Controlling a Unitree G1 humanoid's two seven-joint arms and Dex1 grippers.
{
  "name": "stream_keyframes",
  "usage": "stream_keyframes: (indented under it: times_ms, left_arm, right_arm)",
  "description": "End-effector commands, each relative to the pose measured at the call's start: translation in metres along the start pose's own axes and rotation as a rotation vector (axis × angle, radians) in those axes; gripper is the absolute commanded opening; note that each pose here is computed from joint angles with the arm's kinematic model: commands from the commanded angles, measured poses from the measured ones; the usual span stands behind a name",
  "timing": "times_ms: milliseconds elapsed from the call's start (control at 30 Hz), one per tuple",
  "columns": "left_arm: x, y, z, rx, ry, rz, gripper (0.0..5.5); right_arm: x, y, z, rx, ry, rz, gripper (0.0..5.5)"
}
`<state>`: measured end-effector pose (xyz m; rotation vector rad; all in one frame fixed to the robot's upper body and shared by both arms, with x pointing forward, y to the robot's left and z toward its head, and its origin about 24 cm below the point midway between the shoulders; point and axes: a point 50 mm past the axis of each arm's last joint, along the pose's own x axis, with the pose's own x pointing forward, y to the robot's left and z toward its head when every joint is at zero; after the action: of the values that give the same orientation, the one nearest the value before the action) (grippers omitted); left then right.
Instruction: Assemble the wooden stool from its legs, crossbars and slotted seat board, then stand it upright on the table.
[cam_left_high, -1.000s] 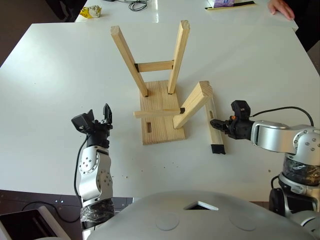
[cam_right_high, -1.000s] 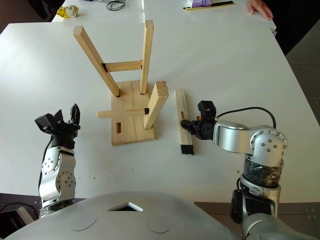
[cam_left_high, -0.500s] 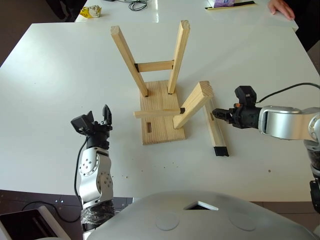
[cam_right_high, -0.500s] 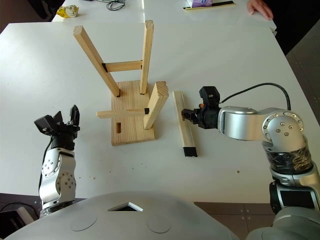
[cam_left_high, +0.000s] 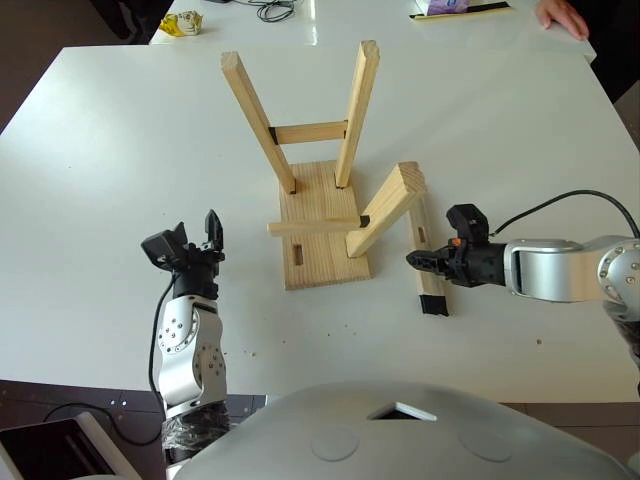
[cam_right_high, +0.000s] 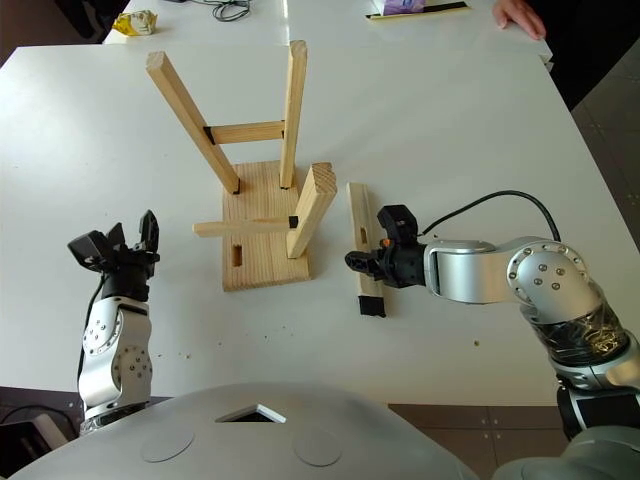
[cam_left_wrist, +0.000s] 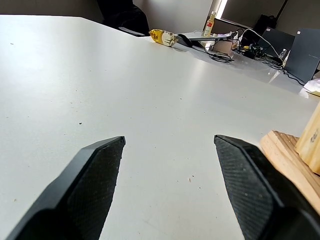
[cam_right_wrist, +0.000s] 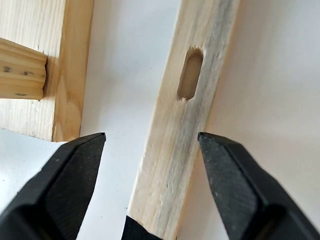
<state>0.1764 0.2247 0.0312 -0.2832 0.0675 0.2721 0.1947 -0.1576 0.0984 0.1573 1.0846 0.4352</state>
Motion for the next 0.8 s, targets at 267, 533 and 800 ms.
stream_keyframes:
  times_ms: [267, 533, 800]
  left_arm:
    - [0.0, -0.002, -0.003, -0.007, 0.011, -0.006, 3.29]
    - [-0.002, -0.003, -0.005, -0.021, 0.008, 0.009, 3.29]
    - [-0.001, -0.003, -0.005, -0.025, 0.004, 0.008, 3.29]
  right_arm:
    - [0.002, -0.006, -0.005, -0.035, 0.003, -0.055, 3.42]
    - [-0.006, 0.001, 0.009, -0.071, -0.048, -0.021, 3.42]
    - [-0.003, 0.005, 0.01, -0.103, -0.052, -0.006, 3.42]
